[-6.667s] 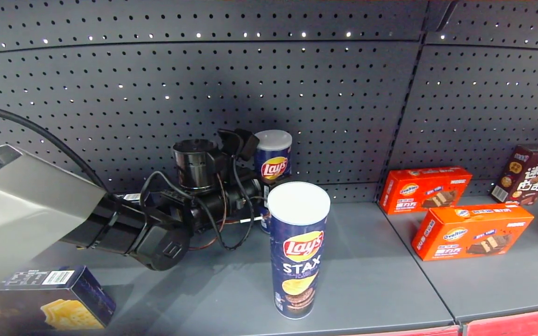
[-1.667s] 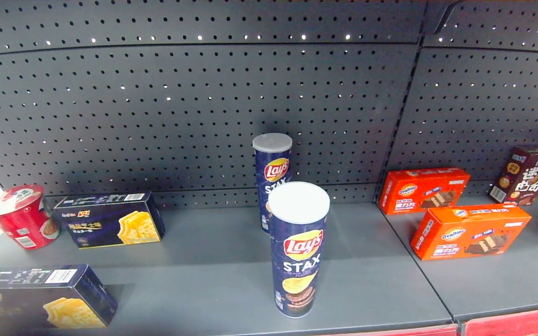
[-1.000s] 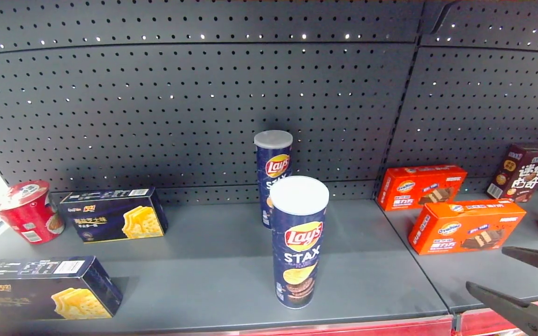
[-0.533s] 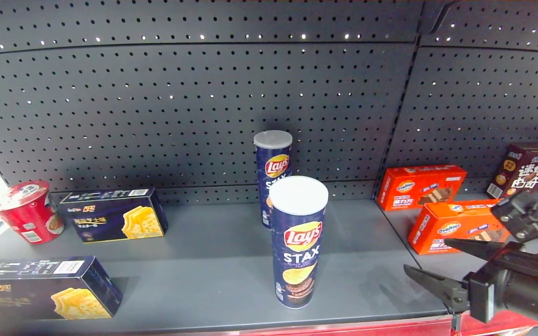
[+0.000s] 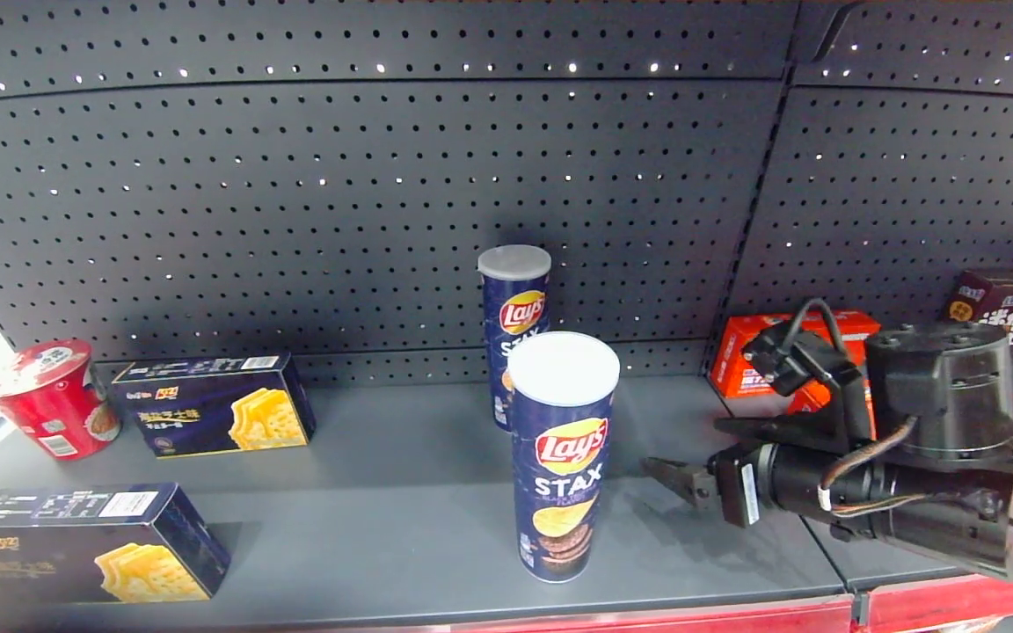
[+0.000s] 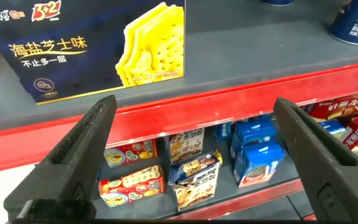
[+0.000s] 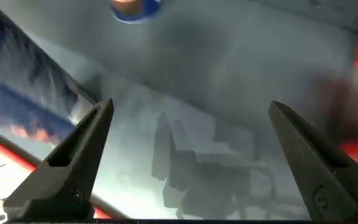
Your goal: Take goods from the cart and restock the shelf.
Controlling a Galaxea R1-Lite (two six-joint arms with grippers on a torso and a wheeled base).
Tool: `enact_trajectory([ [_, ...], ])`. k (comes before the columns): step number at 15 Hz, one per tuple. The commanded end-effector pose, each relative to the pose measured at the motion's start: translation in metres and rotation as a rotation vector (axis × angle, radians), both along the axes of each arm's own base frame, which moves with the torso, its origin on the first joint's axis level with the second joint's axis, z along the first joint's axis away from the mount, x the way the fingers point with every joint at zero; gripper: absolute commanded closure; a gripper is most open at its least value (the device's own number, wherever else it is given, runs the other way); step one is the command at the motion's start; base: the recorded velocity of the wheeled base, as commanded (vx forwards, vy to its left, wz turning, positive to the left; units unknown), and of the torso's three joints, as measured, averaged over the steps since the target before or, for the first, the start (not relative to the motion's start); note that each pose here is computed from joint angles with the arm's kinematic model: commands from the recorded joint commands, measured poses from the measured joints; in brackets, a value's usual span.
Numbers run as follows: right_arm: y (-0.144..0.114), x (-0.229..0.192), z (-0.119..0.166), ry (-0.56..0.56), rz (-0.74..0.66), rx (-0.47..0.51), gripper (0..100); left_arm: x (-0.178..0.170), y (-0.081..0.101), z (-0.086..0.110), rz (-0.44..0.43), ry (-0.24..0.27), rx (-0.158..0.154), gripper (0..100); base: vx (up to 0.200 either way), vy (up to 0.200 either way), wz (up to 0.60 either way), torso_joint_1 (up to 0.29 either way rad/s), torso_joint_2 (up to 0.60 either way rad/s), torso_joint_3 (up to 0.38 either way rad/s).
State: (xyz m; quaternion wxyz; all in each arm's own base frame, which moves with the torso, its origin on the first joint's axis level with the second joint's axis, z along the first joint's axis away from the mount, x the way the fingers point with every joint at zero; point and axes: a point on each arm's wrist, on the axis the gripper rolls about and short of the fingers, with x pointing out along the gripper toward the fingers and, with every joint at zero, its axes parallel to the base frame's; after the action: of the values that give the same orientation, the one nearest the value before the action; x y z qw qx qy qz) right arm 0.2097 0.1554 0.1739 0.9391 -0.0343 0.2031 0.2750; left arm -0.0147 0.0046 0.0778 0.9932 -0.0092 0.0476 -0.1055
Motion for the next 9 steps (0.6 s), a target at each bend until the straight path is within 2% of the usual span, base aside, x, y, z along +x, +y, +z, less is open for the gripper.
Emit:
enact_trajectory([
  [1,0.015,0.01,-0.012,0.033,0.022,-0.025,0,0.0,0.0,0.0,0.0,0.004,0.001,0,0.0,0.0,0.0,0.0,0.0,0.0],
  [9,0.032,0.007,-0.019,0.05,0.075,-0.043,0,0.0,0.0,0.0,0.0,0.004,0.001,0,0.0,0.0,0.0,0.0,0.0,0.0],
])
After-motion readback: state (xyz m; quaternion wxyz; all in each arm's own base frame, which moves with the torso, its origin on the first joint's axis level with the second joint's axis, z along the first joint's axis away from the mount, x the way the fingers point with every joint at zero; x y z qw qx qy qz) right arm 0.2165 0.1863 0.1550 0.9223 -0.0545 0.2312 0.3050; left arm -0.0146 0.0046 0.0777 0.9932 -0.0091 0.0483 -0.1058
